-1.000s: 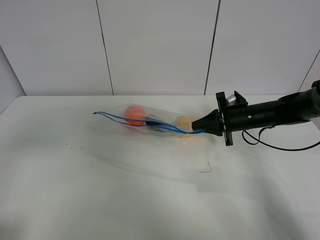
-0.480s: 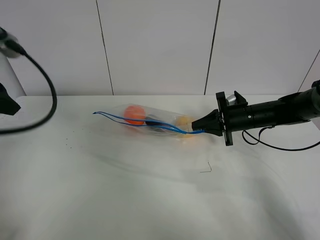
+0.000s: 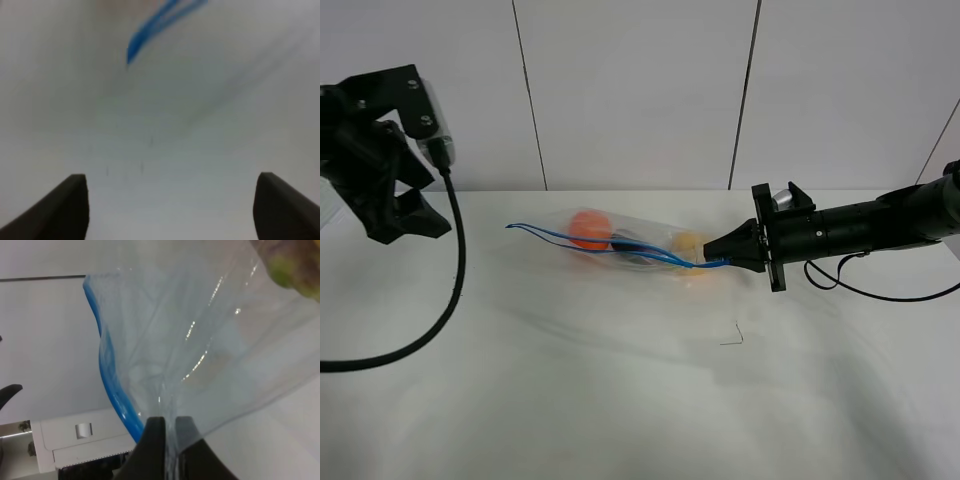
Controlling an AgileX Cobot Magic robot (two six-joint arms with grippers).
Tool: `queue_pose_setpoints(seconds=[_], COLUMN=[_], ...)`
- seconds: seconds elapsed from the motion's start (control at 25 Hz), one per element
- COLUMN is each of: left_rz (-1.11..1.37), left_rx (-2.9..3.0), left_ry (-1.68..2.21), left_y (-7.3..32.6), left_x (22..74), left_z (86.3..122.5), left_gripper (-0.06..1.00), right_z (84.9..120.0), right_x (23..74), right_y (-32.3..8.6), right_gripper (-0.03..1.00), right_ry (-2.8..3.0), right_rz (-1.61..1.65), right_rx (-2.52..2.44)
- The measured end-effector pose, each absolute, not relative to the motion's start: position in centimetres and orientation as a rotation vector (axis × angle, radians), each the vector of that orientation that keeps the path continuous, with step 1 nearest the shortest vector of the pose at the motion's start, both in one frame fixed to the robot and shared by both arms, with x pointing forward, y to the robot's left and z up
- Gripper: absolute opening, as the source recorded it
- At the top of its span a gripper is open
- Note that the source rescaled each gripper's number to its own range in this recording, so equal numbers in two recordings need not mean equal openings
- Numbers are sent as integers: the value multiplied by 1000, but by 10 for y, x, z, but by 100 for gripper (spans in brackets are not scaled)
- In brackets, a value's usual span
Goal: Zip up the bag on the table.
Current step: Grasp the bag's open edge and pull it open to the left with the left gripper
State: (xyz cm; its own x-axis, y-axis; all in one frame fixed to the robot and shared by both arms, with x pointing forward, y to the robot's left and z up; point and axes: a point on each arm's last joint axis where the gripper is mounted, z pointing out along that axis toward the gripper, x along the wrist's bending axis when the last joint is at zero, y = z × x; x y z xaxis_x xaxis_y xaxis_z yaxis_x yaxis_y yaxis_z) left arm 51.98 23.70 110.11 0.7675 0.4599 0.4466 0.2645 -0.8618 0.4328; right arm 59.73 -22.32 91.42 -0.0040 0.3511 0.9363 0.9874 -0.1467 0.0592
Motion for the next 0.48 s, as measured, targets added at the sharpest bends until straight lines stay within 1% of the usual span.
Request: queue_pose_setpoints(seconds=[0.28,0.48], left_rz=[800,799], left_rx=[2483,2399], left_ry=[406,247], left_y=[162,107], left_x=[525,516], left_z=[1087,1077], left_gripper=[88,88], right_z=[914,915], right_x=[597,598], right_y=[-223,-223], right_gripper=[0,0], right_ry=[-1417,-1393], right_rz=[-1159,-1155], right_rx=[-1577,-1588])
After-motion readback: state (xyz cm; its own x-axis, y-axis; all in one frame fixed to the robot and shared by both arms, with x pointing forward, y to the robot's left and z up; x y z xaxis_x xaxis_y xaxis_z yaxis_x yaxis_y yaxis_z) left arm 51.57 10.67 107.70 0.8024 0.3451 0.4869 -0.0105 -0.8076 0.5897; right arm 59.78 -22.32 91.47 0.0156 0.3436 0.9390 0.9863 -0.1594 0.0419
